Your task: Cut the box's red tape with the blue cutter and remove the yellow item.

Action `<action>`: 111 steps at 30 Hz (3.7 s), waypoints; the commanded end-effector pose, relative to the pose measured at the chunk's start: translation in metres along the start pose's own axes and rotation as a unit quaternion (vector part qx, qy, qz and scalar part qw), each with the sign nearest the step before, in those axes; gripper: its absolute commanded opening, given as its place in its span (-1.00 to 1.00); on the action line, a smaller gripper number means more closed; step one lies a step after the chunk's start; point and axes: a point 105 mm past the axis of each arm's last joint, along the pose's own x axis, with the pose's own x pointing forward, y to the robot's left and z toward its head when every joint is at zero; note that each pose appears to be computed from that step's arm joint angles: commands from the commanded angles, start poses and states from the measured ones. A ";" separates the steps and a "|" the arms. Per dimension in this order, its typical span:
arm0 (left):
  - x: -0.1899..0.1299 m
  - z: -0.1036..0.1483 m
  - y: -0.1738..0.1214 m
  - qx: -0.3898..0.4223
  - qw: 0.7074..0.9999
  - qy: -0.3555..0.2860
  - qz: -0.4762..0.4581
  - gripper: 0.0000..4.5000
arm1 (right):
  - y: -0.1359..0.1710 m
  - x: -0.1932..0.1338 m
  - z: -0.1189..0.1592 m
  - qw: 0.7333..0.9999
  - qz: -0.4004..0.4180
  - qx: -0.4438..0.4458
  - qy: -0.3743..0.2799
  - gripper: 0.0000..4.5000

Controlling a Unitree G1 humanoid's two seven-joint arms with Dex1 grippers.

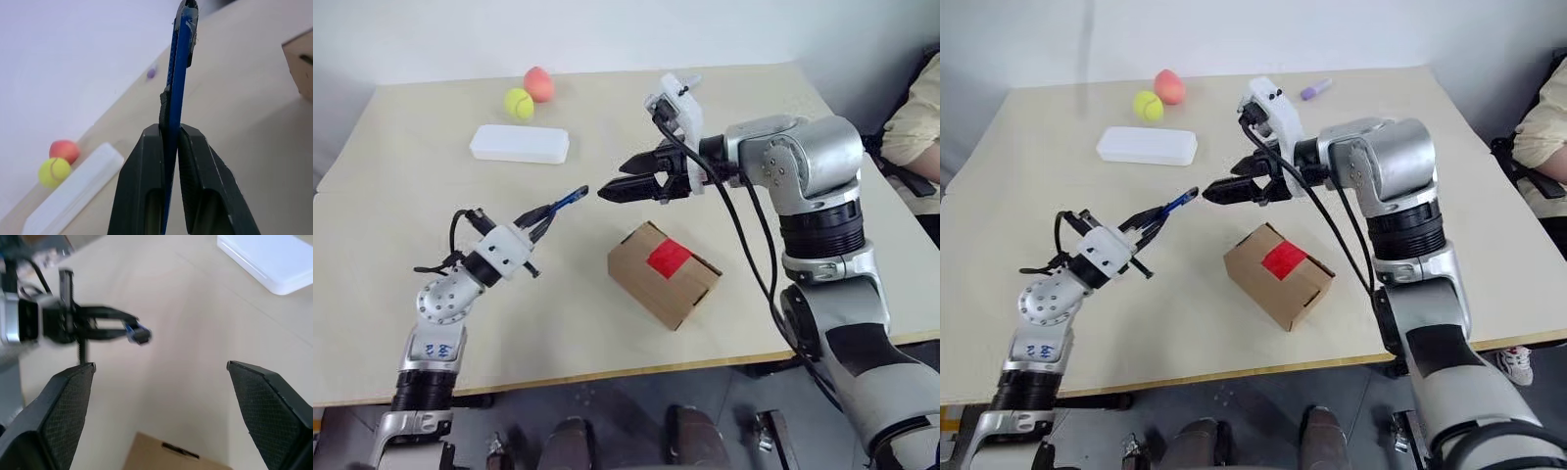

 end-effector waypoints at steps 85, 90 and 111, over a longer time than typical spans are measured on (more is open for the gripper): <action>0.024 0.003 -0.001 -0.067 0.997 0.021 -0.010 0.37 | 0.014 0.019 0.012 0.980 0.031 0.195 0.016 -0.93; 0.015 0.002 0.018 -0.142 0.989 0.039 -0.001 1.00 | 0.015 0.012 0.007 0.992 0.027 0.120 0.013 -0.93; -0.038 0.005 0.017 -0.346 0.926 0.104 -0.106 1.00 | 0.002 -0.019 0.018 0.997 -0.030 -0.054 -0.054 -0.93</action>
